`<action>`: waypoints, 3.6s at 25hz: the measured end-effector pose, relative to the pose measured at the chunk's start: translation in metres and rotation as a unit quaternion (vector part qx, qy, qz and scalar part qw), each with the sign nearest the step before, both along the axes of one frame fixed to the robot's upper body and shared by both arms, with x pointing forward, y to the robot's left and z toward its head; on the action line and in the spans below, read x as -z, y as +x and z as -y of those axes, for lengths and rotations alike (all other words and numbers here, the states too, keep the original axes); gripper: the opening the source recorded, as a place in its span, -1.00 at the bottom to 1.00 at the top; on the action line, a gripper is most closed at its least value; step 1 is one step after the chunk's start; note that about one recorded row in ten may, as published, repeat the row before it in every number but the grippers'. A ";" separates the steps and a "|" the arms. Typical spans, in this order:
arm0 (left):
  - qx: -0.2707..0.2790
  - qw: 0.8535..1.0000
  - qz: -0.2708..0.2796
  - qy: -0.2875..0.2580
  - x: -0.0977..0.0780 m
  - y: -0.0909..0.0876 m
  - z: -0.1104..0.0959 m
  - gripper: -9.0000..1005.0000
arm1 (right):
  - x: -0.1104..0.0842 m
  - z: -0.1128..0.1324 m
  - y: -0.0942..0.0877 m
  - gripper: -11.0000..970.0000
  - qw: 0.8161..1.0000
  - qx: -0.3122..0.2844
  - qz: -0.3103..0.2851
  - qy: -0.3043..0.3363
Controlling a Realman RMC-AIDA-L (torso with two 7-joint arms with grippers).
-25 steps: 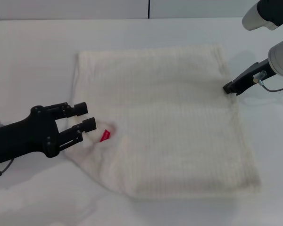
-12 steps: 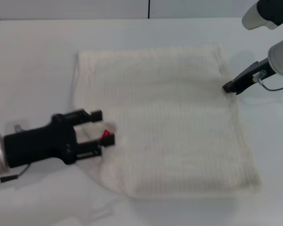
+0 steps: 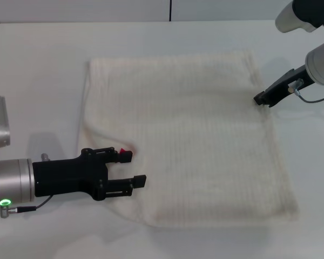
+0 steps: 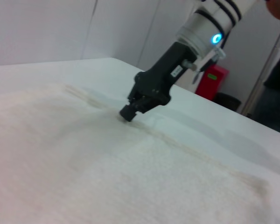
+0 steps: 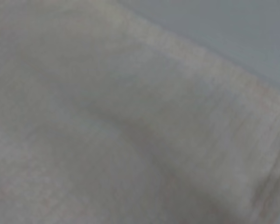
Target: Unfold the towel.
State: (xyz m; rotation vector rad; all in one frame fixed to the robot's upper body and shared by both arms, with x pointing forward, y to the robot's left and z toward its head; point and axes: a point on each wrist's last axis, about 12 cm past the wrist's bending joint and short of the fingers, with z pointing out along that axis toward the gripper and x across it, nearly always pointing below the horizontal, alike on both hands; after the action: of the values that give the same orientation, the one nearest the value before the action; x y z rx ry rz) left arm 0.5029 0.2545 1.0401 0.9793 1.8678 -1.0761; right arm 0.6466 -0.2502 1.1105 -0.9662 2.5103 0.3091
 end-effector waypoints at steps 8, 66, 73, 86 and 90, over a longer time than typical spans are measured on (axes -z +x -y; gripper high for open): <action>-0.028 1.000 0.011 -0.009 -0.003 0.005 -0.006 0.36 | 0.000 -0.001 0.000 -0.98 1.000 -0.001 -0.001 0.001; -0.029 0.999 -0.005 -0.045 -0.010 -0.050 -0.068 -0.80 | 0.001 -0.003 -0.001 -0.98 1.000 -0.002 -0.003 0.001; -0.065 0.996 -0.028 -0.049 -0.015 -0.057 -0.092 -0.52 | 0.001 -0.003 -0.001 -0.98 1.000 0.000 -0.003 0.002; -0.284 0.929 0.185 -0.150 -0.019 -0.060 -0.105 0.23 | -0.028 0.001 0.002 -0.98 0.973 0.032 0.151 0.170; -0.349 0.887 0.248 -0.171 -0.011 -0.064 -0.098 0.22 | -0.024 0.012 -0.005 -0.98 0.929 0.058 0.264 0.255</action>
State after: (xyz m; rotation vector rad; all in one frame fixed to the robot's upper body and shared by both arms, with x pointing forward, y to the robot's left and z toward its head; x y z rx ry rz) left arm 0.4387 0.3524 1.0508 0.2736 1.3573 -0.5984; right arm 0.6412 -0.2625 1.1347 -0.5844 1.8490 0.5477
